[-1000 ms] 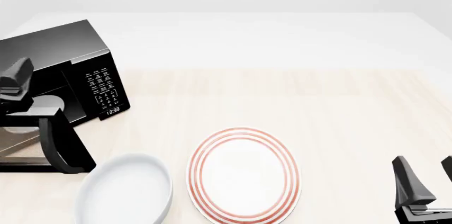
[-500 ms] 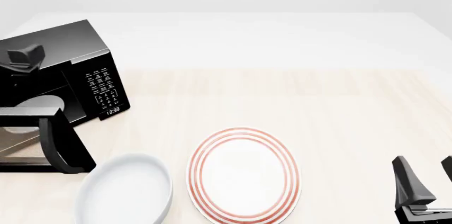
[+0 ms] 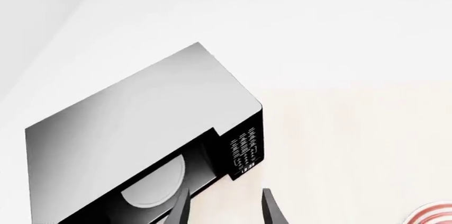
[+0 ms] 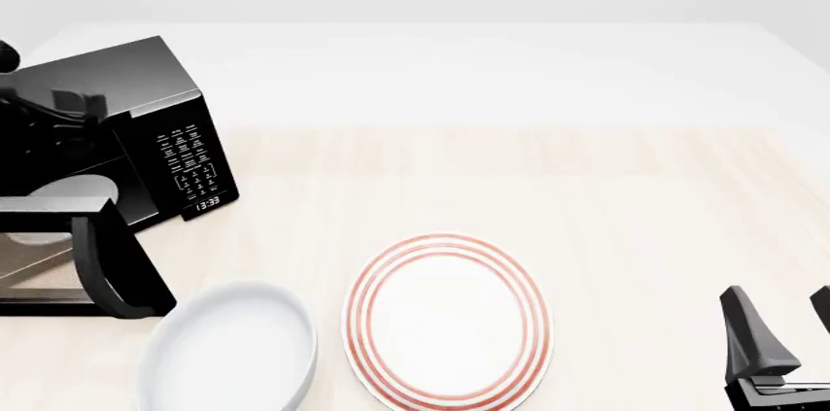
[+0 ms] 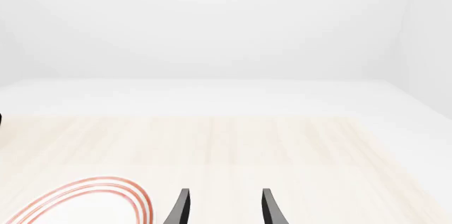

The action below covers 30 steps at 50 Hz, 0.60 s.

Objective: Open the microwave.

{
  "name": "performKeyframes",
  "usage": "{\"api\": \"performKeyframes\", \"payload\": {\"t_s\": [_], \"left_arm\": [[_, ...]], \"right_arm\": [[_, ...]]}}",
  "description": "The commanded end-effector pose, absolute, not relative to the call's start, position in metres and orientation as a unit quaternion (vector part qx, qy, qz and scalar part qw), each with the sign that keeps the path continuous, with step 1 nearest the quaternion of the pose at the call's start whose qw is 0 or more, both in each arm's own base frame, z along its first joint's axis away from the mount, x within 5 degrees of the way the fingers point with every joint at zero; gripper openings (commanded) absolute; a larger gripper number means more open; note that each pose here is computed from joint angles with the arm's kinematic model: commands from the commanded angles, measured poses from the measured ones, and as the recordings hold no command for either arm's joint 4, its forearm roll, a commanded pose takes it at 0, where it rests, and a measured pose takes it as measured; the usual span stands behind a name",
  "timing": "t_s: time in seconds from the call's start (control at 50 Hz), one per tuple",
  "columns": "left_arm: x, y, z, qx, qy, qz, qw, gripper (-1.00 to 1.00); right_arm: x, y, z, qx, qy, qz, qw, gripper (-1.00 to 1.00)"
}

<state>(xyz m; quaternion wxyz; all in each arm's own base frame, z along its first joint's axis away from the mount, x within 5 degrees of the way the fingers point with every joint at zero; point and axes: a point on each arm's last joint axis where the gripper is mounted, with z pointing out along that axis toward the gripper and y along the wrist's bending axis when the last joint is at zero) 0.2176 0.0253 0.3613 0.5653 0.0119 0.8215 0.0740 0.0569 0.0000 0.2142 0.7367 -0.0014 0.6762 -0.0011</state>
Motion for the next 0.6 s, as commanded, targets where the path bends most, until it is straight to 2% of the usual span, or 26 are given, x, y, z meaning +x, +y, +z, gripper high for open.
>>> {"api": "performKeyframes", "payload": {"t_s": [0.02,0.34,0.6], "left_arm": [[0.232,0.03,0.346,0.002,0.84,0.071,0.539,1.0],[0.251,0.035,0.326,-0.002,0.858,0.069,0.509,1.0],[0.25,0.044,0.322,-0.019,0.862,0.077,0.501,1.0]], "right_arm": [[0.057,0.0,0.214,-0.001,0.676,-0.001,0.737,1.0],[0.057,0.0,0.214,-0.001,0.676,-0.001,0.737,1.0],[0.057,0.0,0.214,-0.001,0.676,-0.001,0.737,1.0]]}}
